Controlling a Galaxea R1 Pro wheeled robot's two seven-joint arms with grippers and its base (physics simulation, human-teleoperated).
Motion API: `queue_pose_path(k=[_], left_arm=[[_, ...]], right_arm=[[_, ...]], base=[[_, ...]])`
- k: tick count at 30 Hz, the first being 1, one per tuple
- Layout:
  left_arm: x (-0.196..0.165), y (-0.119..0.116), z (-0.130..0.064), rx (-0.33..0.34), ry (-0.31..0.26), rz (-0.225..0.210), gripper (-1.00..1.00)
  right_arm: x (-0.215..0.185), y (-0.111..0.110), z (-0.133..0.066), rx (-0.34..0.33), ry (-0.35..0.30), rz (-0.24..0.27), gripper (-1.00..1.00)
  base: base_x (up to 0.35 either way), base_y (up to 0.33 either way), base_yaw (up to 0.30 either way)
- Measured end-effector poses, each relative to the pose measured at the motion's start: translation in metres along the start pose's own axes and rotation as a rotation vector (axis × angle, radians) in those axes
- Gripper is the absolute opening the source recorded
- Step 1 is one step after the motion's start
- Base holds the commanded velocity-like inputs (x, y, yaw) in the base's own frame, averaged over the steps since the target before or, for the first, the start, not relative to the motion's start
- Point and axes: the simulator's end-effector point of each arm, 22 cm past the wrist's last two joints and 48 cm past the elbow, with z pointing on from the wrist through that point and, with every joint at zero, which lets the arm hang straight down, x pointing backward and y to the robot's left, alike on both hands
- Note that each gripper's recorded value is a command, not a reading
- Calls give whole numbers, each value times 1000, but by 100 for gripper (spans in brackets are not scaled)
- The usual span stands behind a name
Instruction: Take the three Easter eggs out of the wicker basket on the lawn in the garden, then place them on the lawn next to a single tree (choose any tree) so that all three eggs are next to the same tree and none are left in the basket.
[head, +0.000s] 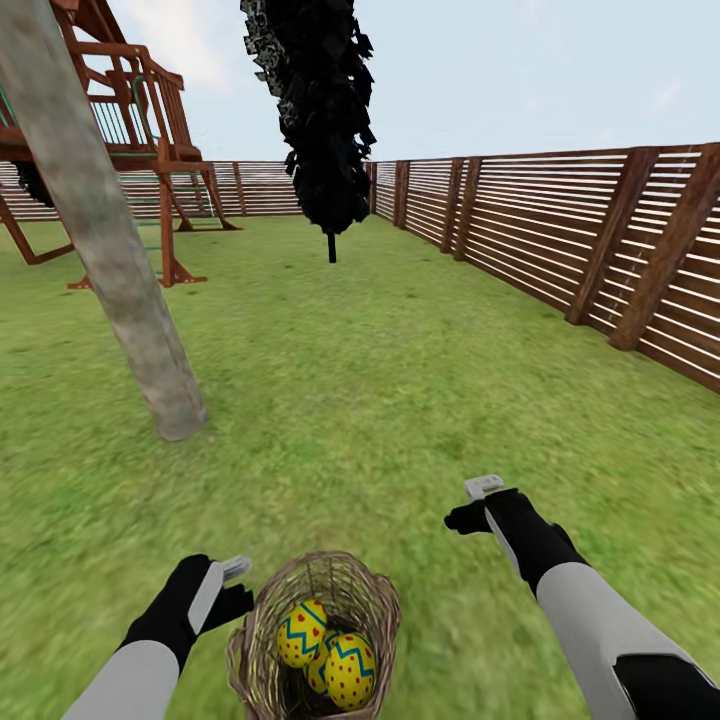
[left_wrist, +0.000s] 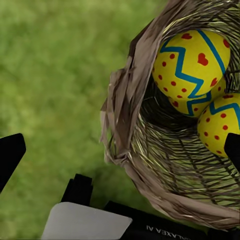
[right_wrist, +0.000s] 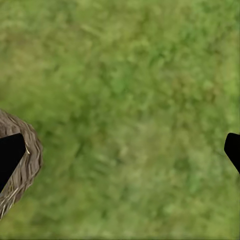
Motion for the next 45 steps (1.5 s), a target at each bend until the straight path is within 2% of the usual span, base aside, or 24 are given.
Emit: queue_pose_path(k=[8,14,20,22,25,29,30,35,45], left_arm=[[-2,-8,11,7,-18,3,100],[-5,-14,18,0,-41,50,100],[-6,-15,29,0,-57,56,100],[-8,-16,33,2,-75,50,100],[-8,-16,39,3,-85,47,100],[-6,-15,47,2,-86,47,100],[-5,-15,49,2,-86,47,100],[1,-14,61,0,-78,49,100],[9,-13,82,-1,-72,50,100]], right_arm=[[9,-12,11,14,-5,10,100],[14,-21,18,23,-11,16,100],[13,-27,23,30,-32,16,100],[14,-25,25,14,-36,17,100],[19,-22,28,-48,-37,26,100],[25,-20,27,-174,-48,80,100],[26,-20,27,-186,-50,92,100],[32,-20,33,-205,-56,111,100],[43,-18,48,-209,-58,112,100]], base=[[0,0,0],[0,0,0],[0,0,0],[0,0,0],[0,0,0],[0,0,0],[0,0,0],[0,0,0],[0,0,0]])
